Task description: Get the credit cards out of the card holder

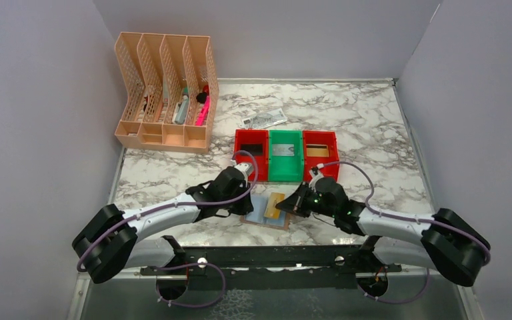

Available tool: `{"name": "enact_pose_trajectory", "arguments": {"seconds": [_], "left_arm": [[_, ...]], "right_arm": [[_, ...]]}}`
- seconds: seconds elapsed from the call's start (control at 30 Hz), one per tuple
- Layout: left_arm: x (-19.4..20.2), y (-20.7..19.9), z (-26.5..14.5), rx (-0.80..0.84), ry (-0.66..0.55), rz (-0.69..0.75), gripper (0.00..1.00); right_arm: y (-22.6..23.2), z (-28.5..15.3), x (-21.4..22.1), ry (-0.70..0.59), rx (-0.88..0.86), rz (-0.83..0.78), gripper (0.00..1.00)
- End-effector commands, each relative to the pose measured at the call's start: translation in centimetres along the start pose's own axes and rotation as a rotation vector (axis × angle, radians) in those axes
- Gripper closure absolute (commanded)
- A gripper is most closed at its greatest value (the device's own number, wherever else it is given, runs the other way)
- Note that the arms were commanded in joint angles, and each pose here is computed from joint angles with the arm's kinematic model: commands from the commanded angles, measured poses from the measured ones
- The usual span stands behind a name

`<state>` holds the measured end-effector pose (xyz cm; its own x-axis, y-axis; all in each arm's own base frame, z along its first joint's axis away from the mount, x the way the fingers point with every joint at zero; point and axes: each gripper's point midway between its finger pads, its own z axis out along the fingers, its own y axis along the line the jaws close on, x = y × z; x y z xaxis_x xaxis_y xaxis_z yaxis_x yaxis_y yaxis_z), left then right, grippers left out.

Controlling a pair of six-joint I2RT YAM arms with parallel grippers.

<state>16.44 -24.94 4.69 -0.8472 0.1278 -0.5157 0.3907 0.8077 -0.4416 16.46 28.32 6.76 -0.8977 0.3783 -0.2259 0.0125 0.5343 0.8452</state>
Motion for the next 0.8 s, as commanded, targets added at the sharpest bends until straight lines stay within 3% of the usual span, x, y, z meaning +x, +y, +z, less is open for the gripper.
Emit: {"name": "enact_pose_trajectory", "arguments": {"seconds": [0.0, 0.17, 0.33, 0.53, 0.77], "left_arm": [[-1.3, 0.1, -0.6, -0.034, -0.044, 0.021, 0.83], [-2.5, -0.6, -1.3, -0.02, -0.069, 0.039, 0.8], [-3.6, -0.5, -2.6, -0.052, -0.11, 0.058, 0.68], [-5.1, 1.0, -4.9, -0.158, -0.175, 0.094, 0.42], [-6.6, 2.7, -6.1, -0.26, -0.146, 0.154, 0.36]], "right_arm": [[-1.5, -1.8, -1.6, -0.089, 0.112, -0.083, 0.99], [-0.6, -3.8, -3.4, -0.169, 0.142, -0.156, 0.99], [-0.7, -7.1, -7.9, -0.376, 0.303, -0.253, 0.99], [0.6, -11.0, -13.7, -0.6, 0.507, -0.406, 0.99], [2.0, -11.7, -17.8, -0.667, 0.633, -0.513, 0.99]]}}
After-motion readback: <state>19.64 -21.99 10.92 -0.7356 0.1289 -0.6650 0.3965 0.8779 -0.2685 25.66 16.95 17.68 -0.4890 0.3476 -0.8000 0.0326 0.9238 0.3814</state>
